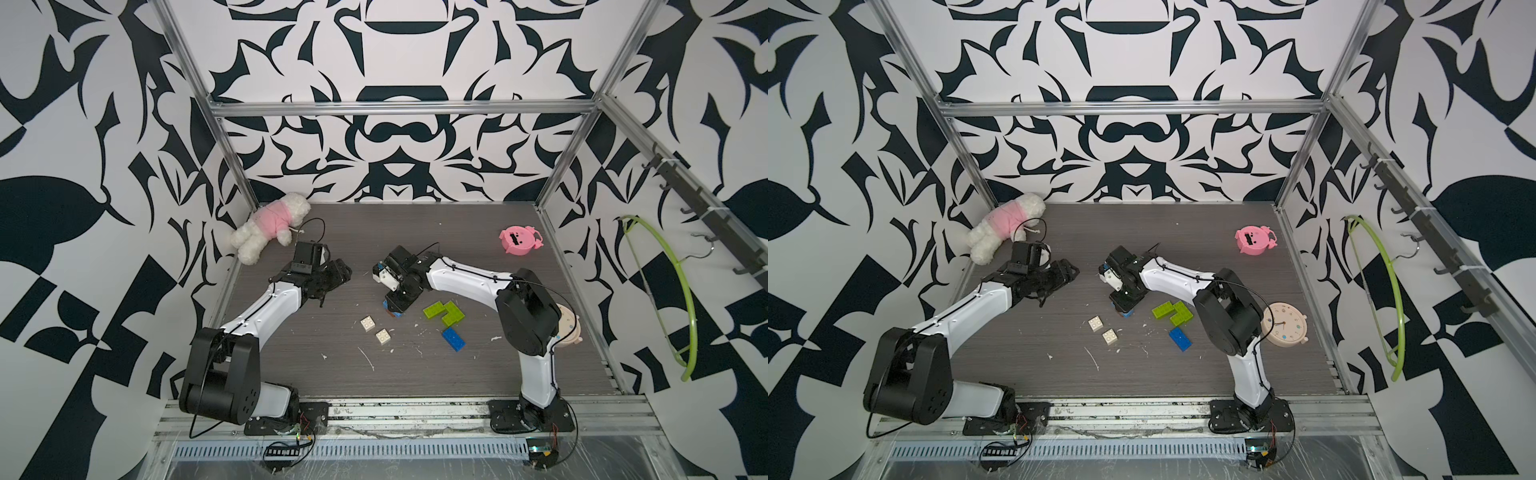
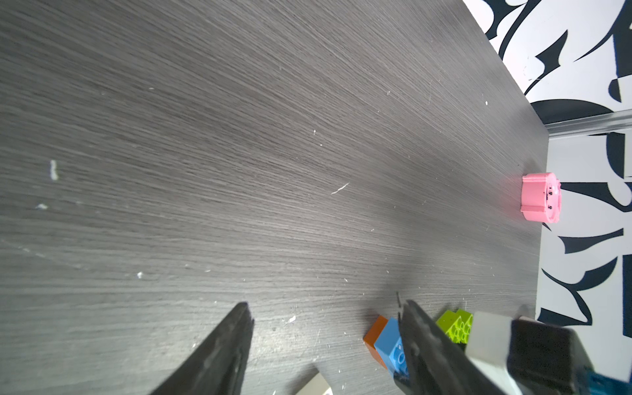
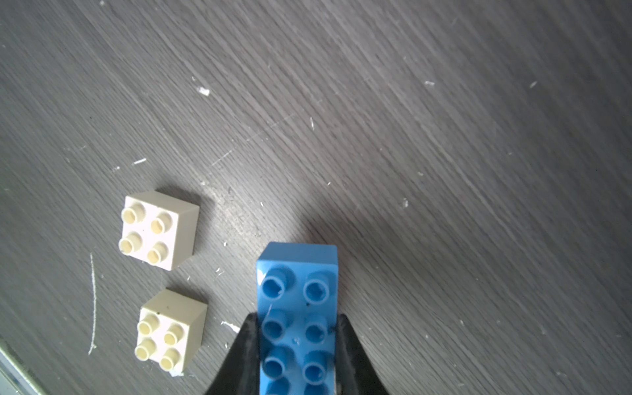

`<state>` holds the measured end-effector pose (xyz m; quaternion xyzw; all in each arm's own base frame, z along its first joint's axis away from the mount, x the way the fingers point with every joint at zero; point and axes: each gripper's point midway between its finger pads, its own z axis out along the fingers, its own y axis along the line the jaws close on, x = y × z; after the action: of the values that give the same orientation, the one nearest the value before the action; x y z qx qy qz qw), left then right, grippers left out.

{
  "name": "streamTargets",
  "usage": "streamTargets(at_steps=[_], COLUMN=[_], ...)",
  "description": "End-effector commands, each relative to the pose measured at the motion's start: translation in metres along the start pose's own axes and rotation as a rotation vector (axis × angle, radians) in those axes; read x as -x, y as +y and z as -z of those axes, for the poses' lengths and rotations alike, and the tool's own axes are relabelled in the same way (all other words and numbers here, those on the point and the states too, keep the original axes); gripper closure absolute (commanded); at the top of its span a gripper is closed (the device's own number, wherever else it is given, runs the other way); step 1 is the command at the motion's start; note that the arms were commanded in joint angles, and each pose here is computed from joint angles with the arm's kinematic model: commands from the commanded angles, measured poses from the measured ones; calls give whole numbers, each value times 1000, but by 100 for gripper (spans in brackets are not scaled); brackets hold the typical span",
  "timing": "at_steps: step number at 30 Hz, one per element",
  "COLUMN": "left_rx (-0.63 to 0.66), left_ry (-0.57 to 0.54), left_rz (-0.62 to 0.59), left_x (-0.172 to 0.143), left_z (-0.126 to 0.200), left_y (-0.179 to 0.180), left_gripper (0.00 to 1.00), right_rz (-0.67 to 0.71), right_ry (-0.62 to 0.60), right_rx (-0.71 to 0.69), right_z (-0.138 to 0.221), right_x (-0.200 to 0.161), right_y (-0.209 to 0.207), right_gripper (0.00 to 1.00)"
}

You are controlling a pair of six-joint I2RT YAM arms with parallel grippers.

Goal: Assemble a heart with lego
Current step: Assemble the lego brick with the lego brick.

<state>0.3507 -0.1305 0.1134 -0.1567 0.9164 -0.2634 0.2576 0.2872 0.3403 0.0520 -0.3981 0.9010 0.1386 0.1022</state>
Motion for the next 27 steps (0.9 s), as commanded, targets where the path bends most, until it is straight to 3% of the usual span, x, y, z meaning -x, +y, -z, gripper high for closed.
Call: streamTargets(at_steps=[1,12,17,21,25,27], left_rx=[3,0,-5,-7,-7,-1], left_ry=[26,28,34,30,35,37], left_rz=[4,5,5,3,6,7], left_x=[-8,-7,-7,-6,-7,-8], left_z=[-4,-7,-9,-8,-10,-10], left_y=[5,5,3,2,3,5], left_gripper=[29,29,28,28,29,28], right_rz=[-5,-64,-173,-80,-59,-55], right_ry=[196,272,205,290,319,313], right_rx=[-1,-127,-19,-172,-154,-215], right_z=[-35,-47,-41,-43,-53,-52], right_x=[-47,-70,-53,-62,-69,-71], right_y=[-3,-26,-19,-33,-27,-34], right_gripper=[93,93,94,94,94,95])
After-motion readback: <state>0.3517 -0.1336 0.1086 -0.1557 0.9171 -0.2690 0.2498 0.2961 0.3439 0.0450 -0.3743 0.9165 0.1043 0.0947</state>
